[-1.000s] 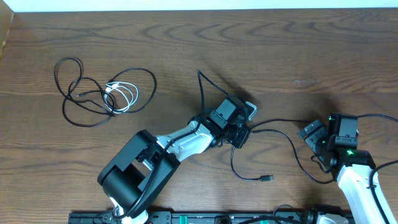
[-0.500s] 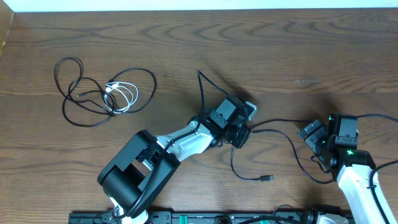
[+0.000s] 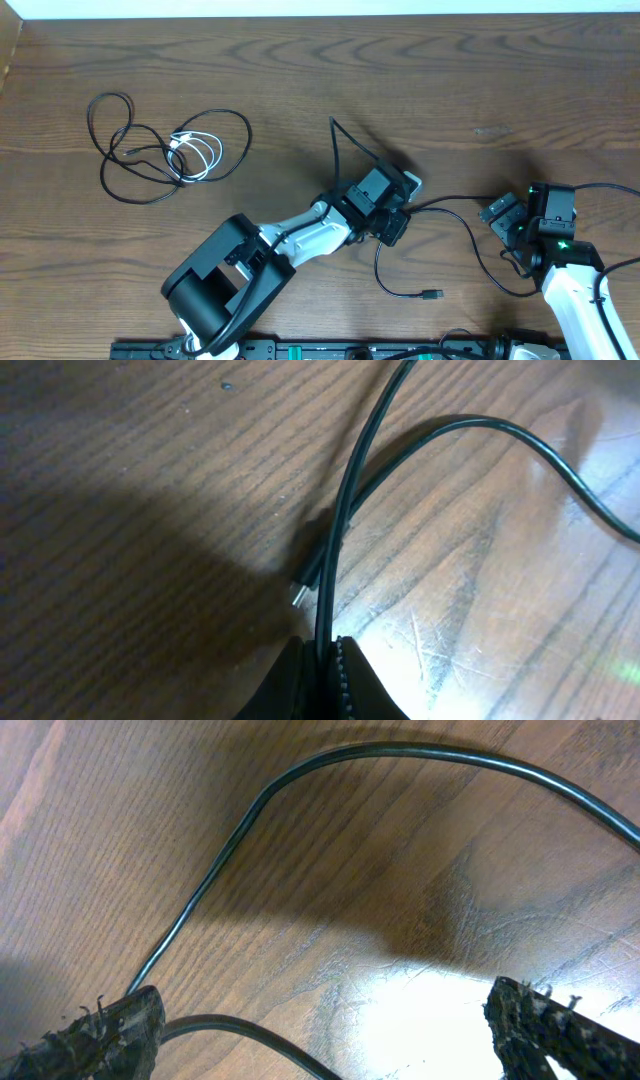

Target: Untangle cables

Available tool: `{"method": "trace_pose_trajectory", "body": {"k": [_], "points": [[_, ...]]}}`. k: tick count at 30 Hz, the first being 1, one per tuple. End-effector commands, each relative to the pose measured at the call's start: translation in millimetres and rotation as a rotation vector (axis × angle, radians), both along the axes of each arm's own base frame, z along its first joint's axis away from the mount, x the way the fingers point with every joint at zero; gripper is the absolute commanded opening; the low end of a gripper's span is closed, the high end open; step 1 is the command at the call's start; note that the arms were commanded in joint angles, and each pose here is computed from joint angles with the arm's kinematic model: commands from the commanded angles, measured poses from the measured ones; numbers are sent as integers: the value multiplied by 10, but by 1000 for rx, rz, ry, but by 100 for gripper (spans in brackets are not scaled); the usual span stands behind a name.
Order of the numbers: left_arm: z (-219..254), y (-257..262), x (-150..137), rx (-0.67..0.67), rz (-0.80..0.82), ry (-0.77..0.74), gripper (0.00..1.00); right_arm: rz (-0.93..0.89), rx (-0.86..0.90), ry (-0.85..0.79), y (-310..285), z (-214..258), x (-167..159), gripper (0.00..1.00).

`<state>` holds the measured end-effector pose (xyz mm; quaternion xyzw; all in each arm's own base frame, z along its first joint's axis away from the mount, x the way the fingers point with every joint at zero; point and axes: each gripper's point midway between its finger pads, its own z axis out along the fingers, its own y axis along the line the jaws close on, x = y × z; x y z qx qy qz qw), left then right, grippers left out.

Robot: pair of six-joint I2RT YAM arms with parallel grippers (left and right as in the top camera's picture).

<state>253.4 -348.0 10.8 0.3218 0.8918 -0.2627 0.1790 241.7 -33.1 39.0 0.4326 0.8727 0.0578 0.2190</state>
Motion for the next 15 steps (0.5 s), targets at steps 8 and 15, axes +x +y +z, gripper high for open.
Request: {"method": "trace_pose_trajectory", "body": {"k": [8,15], "points": [[-17,41,26,28,6,-33,9,-23,-12,6,-45,-10,-16,99],[37,-15,79,11,-46,-97,46,-23,-12,6,-45,-10,-16,99]]}}
